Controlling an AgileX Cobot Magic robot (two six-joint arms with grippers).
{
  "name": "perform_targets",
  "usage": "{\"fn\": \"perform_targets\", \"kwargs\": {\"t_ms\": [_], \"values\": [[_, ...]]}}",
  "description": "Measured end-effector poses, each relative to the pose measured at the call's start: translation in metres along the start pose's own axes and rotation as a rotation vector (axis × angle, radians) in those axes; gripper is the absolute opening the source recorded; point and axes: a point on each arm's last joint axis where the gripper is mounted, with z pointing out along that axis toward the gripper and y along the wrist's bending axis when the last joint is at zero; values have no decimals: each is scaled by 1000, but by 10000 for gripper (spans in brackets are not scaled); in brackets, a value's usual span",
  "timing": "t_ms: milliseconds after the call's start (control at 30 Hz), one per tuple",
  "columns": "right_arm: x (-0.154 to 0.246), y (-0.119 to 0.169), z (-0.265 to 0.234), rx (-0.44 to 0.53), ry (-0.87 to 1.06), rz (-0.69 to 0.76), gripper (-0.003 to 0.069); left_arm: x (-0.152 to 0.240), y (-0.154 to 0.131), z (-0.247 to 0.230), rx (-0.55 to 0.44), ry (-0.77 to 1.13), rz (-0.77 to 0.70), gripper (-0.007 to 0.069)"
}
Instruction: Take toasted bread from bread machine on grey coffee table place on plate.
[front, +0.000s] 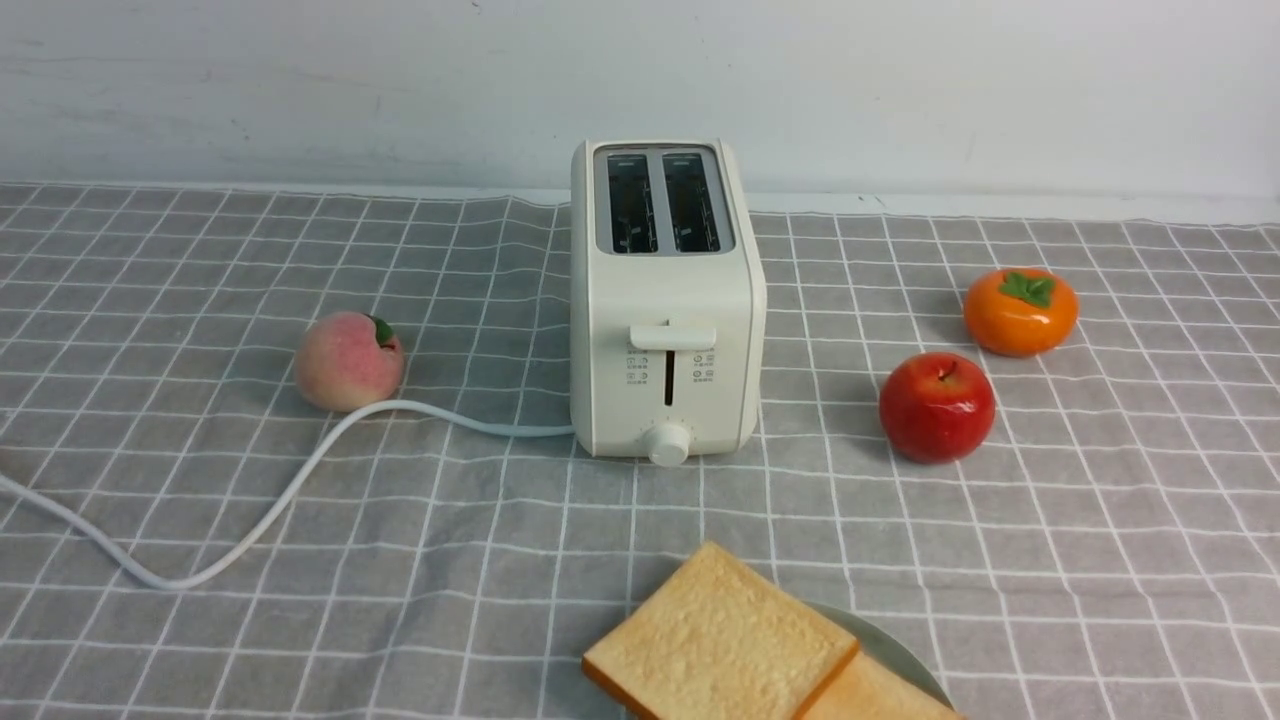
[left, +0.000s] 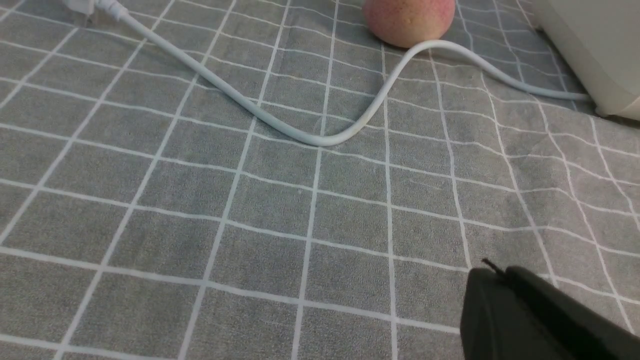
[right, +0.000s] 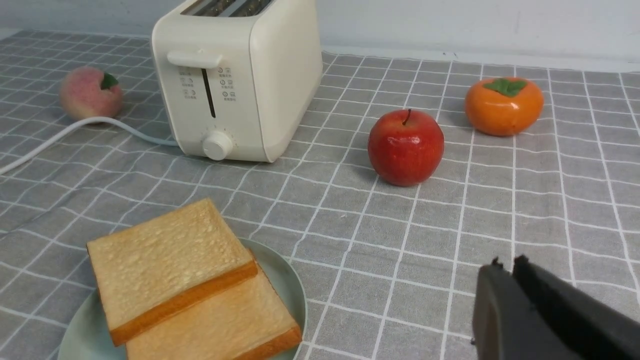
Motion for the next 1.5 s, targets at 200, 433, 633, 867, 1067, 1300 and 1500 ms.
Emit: {"fn": "perform_targets", "kwargs": {"t_ms": [200,433,633,867,1067,1300,1500], "values": [[0,0,0,0,0,0,42,0,0,0,1,-1,0,4],[0,0,0,0,0,0,52,0,0,0,1,-1,0,13],[0,0,0,1,0,0,59,0,0,0,1,-1,-1,18],[0,-4,-1,166,-7,34,69,0,0,0,2,-1,-2,20],[6,-7,8,266,-79,61,77,0,0,0,2,-2,-2,27],[65,-16,43,317,-91,181,88,0,0,0,2,-3,-2,28],[82,-20,44,402,26,193,95,0,0,0,3,-5,-2,35]]}}
